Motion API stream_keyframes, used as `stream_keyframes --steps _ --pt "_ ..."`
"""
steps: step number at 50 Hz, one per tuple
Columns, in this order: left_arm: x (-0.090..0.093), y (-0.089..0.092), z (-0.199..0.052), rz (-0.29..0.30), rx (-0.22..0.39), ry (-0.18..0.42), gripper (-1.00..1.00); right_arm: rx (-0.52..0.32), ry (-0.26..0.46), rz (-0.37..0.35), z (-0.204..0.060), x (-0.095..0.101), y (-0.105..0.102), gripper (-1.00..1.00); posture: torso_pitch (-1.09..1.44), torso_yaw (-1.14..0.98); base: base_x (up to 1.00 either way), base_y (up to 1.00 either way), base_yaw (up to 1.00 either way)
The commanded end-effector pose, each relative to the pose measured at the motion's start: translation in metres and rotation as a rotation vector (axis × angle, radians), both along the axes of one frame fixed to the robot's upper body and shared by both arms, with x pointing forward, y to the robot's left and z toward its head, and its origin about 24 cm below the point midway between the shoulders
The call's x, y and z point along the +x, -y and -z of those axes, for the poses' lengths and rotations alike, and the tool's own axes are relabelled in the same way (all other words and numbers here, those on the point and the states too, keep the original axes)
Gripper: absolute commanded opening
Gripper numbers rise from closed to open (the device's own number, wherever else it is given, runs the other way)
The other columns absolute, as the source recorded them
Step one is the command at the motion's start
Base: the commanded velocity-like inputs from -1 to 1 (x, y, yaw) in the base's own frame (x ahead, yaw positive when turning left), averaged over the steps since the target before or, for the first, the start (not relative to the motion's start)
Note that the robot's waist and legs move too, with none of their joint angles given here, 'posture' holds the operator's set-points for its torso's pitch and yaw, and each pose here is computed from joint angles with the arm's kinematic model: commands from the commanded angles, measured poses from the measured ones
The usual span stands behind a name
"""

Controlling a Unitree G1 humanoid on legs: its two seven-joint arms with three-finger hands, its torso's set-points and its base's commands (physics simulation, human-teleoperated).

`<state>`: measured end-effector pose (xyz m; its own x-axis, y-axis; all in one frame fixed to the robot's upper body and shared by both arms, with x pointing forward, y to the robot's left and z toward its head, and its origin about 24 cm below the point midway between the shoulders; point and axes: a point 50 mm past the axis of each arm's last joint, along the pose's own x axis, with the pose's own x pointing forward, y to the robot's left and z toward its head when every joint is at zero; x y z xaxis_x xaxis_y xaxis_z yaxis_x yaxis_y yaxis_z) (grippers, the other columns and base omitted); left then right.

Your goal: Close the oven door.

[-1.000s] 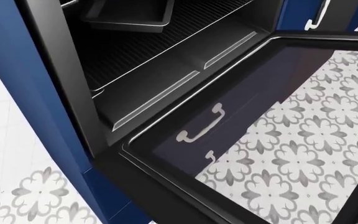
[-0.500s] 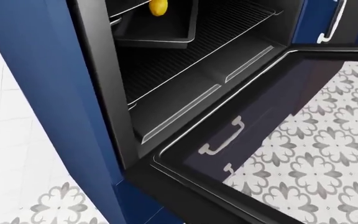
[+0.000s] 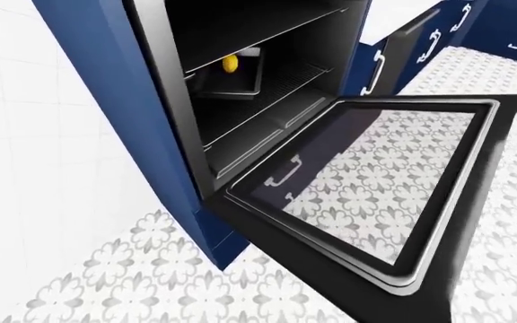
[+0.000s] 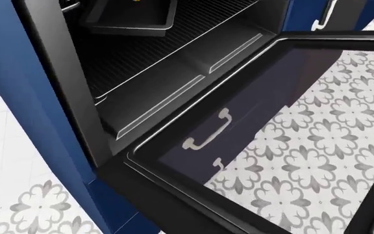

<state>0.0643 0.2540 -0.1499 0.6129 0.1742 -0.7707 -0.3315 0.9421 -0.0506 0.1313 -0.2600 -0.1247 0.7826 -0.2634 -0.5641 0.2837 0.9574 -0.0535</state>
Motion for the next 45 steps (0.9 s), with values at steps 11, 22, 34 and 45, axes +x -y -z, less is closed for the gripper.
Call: stream_keyframes --steps 11,22,34,45 --pt "0.006 -0.008 -0.007 0.021 0.059 0.058 1.0 0.118 0.215 0.058 -0.018 0.028 0.008 1.0 0.0 0.0 0.0 0.0 0.0" --pt "0.005 -0.006 -0.007 0.043 0.066 0.076 1.0 0.138 0.384 0.062 -0.037 0.048 0.016 1.0 0.0 0.0 0.0 0.0 0.0" --pt "0.004 -0.006 -0.007 0.053 0.063 0.062 1.0 0.364 0.569 -0.007 -0.057 0.076 0.016 1.0 0.0 0.0 0.0 0.0 0.0" --pt "0.006 -0.005 -0.007 0.053 0.045 0.071 1.0 0.368 0.648 -0.094 -0.09 0.09 0.005 1.0 0.0 0.0 0.0 0.0 0.0"
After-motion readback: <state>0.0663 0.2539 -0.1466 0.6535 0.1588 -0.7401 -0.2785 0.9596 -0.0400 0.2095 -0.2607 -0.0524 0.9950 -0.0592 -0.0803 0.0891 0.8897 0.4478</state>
